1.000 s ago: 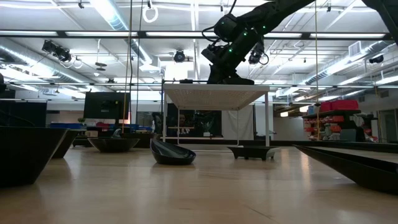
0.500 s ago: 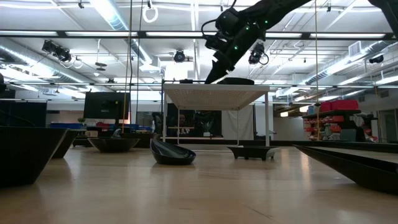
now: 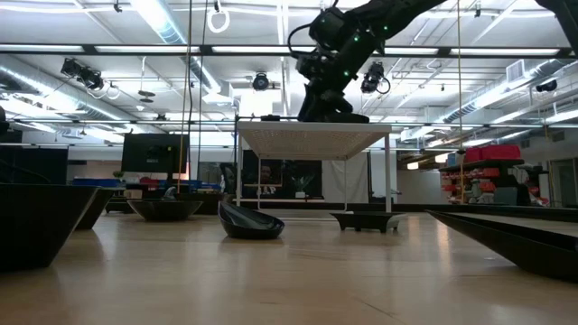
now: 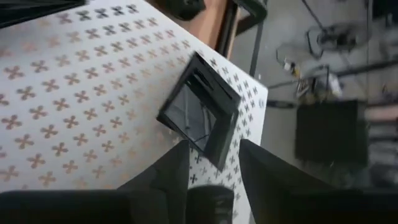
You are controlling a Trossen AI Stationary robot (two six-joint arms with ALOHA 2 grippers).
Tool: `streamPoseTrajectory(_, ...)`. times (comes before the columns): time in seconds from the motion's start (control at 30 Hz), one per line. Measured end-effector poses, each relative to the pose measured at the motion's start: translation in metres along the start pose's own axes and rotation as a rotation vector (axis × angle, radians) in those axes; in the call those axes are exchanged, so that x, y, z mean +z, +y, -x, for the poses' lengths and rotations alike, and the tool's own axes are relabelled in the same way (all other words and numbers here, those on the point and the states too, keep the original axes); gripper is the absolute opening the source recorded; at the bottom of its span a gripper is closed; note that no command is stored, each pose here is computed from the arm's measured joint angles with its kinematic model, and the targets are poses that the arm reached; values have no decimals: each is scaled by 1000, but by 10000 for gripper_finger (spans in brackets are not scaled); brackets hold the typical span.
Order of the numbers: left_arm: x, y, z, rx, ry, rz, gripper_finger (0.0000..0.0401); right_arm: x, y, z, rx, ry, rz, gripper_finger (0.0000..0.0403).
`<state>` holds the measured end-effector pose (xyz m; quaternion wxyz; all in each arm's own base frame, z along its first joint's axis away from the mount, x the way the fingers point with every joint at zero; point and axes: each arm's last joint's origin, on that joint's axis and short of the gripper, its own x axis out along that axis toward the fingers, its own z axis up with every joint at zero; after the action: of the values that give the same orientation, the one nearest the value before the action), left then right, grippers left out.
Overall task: Pick & Place Mini shaped plates
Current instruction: Stack the square plate on top of the square plate on the shelf
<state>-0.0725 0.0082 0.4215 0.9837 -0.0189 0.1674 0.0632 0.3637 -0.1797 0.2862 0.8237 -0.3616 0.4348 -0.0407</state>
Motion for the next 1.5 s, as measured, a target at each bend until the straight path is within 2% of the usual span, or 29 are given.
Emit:
streamPoseTrajectory(0.27, 0, 0, 0, 0, 0, 0, 3, 7, 4, 1, 3, -15, 271, 140)
streamPoseTrajectory(0.57, 0, 0, 0, 0, 0, 0, 3, 7, 4, 0, 2, -15, 402, 130)
streamPoseTrajectory(1.5, 0, 0, 0, 0, 1, 0, 3, 6, 7, -15, -14, 34, 487, 130)
